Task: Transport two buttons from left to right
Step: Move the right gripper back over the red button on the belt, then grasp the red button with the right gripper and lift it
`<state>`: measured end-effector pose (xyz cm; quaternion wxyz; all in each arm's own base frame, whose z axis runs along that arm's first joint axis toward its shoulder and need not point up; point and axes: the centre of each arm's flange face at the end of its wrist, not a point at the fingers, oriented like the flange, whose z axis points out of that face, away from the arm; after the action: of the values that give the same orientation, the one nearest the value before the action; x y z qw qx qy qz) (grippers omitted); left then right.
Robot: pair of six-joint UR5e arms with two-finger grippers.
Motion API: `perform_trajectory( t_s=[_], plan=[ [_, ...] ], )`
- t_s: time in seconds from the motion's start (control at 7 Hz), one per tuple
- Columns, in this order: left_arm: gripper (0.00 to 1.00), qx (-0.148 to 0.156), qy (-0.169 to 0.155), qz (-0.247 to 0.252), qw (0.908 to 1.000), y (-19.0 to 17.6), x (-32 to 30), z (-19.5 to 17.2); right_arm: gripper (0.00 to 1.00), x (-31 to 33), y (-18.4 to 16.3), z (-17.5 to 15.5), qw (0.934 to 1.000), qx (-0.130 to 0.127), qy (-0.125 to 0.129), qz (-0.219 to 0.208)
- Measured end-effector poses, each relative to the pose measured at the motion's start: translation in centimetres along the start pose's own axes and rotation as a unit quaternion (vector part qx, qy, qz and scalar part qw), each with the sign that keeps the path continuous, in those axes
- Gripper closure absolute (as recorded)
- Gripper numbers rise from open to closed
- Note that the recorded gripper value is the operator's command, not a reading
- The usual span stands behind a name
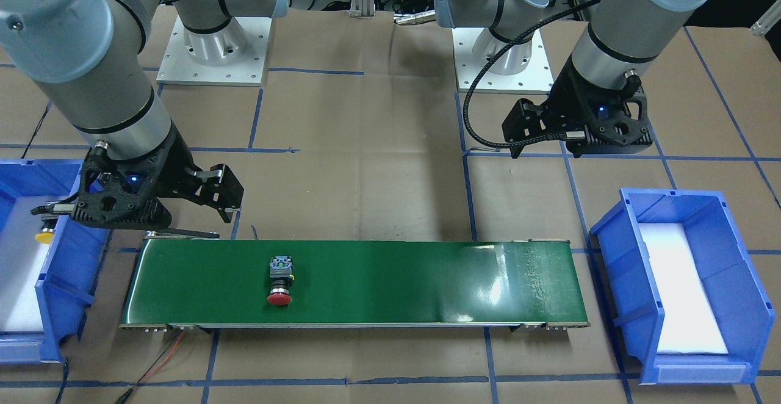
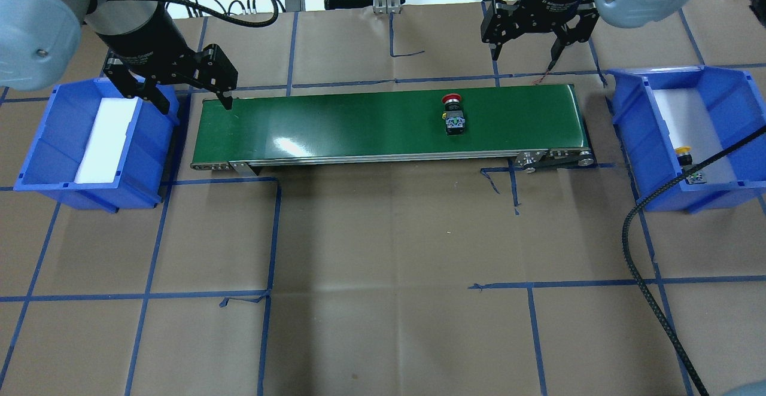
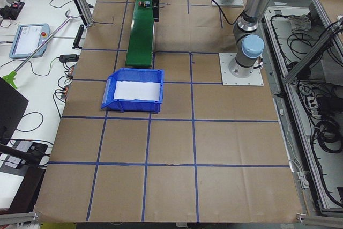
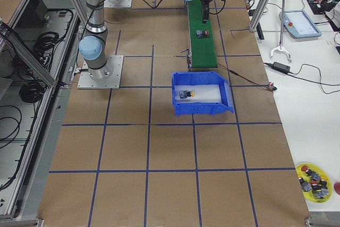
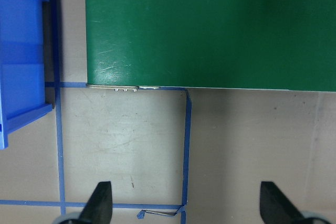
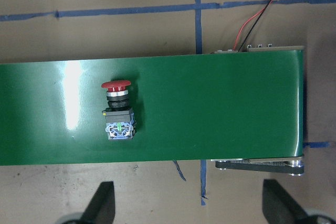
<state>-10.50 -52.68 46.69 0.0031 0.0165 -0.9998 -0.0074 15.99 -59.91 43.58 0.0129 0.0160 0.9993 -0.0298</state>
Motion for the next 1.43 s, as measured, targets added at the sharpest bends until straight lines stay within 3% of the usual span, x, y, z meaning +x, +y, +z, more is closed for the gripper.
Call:
perform_trajectory(
  t_s=[0.57,1.43],
  plan=[
    [0.00,0.000,0.000,0.000,1.0000,0.0,0.0,0.0,0.01,-0.6,-0.4,6.2,0.9995,0.030,-0.006,-0.012],
    [0.00,0.000,0.001,0.000,1.0000,0.0,0.0,0.0,0.01,-0.2,-3.3,17.1,0.9999,0.012,-0.003,-0.011]
  ],
)
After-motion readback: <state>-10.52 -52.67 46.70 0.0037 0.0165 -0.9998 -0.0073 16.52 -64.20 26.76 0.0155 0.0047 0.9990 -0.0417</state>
